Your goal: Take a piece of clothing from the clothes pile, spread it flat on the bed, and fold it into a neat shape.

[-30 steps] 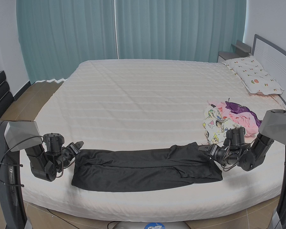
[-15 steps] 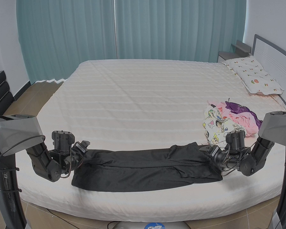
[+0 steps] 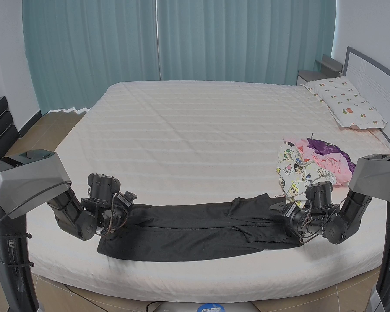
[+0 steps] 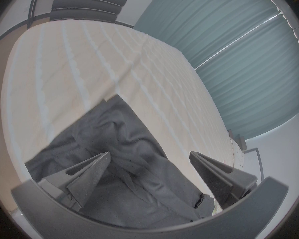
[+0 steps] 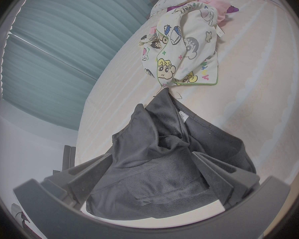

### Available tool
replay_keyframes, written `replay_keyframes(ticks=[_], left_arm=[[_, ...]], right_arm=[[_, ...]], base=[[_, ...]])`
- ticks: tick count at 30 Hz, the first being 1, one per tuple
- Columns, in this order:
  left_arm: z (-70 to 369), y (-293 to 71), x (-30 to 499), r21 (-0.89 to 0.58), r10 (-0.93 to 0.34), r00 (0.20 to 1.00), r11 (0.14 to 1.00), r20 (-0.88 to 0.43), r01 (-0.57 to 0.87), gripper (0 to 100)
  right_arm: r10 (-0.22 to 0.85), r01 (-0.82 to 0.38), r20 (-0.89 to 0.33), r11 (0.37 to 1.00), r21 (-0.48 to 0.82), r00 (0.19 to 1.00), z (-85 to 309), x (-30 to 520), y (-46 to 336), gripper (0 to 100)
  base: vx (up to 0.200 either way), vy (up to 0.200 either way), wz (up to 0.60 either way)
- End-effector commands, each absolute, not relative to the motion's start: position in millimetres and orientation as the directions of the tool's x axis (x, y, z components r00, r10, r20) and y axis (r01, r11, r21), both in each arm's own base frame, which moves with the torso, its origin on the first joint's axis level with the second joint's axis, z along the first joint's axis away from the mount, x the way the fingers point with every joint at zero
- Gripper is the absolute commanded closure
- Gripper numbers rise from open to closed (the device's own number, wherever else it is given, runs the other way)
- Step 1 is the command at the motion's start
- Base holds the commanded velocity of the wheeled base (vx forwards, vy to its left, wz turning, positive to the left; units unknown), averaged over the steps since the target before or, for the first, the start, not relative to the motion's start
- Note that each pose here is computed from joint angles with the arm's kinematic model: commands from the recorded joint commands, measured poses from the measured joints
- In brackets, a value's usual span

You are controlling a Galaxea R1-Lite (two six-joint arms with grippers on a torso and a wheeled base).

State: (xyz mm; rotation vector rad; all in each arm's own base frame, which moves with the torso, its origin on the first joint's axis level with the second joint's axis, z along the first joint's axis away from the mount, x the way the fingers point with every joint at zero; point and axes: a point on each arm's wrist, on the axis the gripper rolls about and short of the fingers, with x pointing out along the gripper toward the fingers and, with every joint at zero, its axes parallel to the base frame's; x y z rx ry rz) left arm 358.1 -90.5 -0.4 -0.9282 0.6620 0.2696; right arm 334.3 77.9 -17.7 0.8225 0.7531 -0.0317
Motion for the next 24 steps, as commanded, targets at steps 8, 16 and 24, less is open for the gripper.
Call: replay_keyframes(ticks=[8, 16, 24], left_arm=[[-17, -95, 360, -0.608, -0.016, 0.755, 0.605, -0.655, -0.515, 0], [-25, -93, 361, -0.573, 0.036, 0.750, 0.622, -0.661, -0.535, 0], [-29, -81, 364, -0.559, 0.074, 0.743, 0.610, -0.665, -0.562, 100]], right_arm=[[0.253, 0.310, -0.628, 0.698, 0.645, 0.736, -23, 334, 79, 0], [0.253, 0.311, -0.630, 0.700, 0.643, 0.734, -23, 333, 79, 0], [0.253, 0.312, -0.632, 0.701, 0.641, 0.732, -23, 332, 79, 0]], base=[[0.000, 0.000, 0.00], [0.000, 0.000, 0.00], [0.000, 0.000, 0.00]])
